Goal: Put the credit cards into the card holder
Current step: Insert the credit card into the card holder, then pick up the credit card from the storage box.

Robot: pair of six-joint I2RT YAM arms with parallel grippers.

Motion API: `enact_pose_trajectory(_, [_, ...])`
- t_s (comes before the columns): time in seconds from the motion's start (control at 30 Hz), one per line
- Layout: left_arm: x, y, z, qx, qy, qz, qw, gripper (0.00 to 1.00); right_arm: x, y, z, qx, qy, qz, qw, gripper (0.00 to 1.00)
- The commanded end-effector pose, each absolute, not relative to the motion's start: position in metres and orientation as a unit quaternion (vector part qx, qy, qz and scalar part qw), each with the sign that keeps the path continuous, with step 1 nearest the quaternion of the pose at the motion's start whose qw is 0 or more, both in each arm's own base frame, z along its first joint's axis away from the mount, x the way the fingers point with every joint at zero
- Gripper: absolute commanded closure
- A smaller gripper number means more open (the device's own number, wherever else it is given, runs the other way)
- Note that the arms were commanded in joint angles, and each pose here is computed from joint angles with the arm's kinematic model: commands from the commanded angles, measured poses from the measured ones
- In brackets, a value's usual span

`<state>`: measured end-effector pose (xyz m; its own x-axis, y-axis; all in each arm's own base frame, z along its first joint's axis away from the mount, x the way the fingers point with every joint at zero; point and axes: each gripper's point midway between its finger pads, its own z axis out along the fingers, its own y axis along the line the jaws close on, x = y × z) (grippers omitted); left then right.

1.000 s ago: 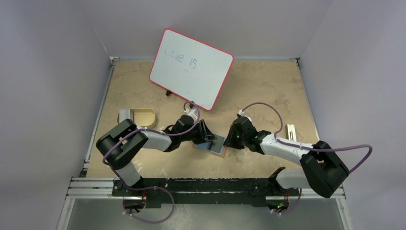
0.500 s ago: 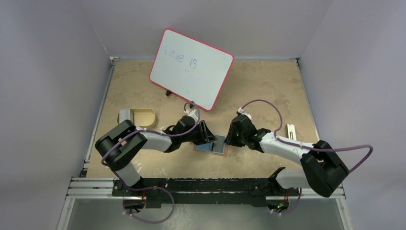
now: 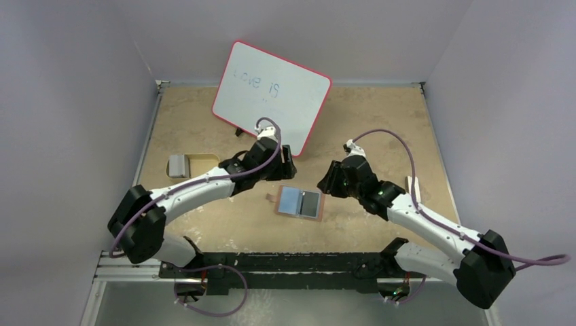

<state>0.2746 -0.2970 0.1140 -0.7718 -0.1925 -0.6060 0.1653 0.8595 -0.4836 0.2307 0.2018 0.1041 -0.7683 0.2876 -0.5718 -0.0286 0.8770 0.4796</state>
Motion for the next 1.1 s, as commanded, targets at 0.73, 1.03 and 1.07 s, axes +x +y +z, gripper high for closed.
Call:
enact_pose_trajectory(0.73, [0.334,0.050,0.166,-0.142,0.903,0.214,0.344,0.44,0.234,0.222,0.158,0.012,0.879,0.298,0.372,0.60])
enact_pose_trajectory(1.03, [0.338,0.068,0.109,-0.150,0.921,0.227,0.280,0.45,0.235,0.222,0.159,0.007,0.881,0.295,0.371,0.61])
enact_pose_trajectory(1.07, [0.339,0.068,0.106,-0.148,0.922,0.228,0.274,0.45,0.235,0.222,0.158,0.008,0.881,0.294,0.371,0.61])
